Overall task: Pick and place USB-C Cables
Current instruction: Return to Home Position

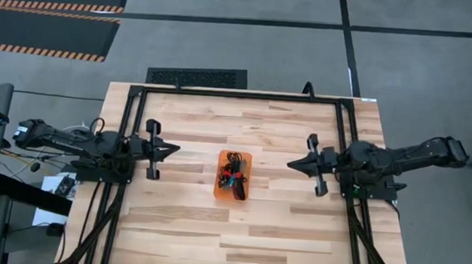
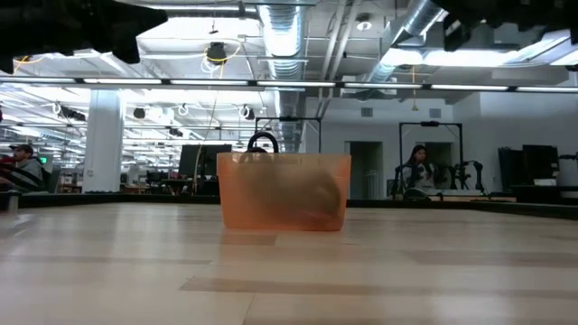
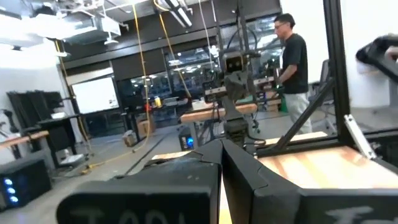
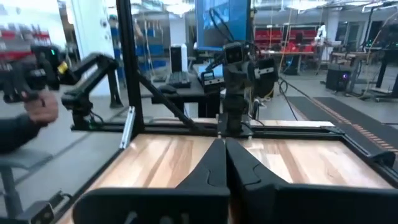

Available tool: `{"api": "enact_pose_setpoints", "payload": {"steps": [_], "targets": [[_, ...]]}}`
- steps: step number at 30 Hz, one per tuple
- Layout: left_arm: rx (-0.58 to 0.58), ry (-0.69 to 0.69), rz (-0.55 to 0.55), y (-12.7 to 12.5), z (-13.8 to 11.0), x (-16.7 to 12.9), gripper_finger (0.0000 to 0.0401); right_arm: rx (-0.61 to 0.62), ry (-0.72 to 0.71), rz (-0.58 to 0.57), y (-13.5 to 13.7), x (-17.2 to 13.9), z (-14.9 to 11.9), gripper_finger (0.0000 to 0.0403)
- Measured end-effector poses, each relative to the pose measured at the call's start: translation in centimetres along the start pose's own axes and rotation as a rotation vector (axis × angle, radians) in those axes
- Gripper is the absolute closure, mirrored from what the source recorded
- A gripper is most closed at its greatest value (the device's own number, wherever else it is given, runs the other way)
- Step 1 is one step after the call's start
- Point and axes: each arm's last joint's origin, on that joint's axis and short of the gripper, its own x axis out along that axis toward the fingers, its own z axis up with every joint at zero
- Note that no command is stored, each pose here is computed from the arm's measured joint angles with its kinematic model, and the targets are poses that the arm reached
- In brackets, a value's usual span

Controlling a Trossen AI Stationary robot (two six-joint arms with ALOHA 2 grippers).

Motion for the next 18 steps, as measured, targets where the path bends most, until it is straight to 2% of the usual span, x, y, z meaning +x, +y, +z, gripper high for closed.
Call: {"api": "enact_pose_setpoints", "payload": {"steps": [3, 10, 18], "targets": [[-0.036, -0.027, 0.006, 0.0, -0.4, -0.2, 0.0399, 0.019, -0.04, -0.001, -0.1, -1.1, -0.7, 0.04], [-0.029, -0.032, 0.008, -0.1, -0.9, -0.4, 0.0399, 0.046, -0.105, -0.007, -0.2, -3.1, -1.9, 0.04], [-0.037, 0.006, -0.001, -0.2, -1.3, -0.4, 0.0399, 0.105, -0.086, -0.06, -0.4, -4.0, -4.4, 0.04]]}}
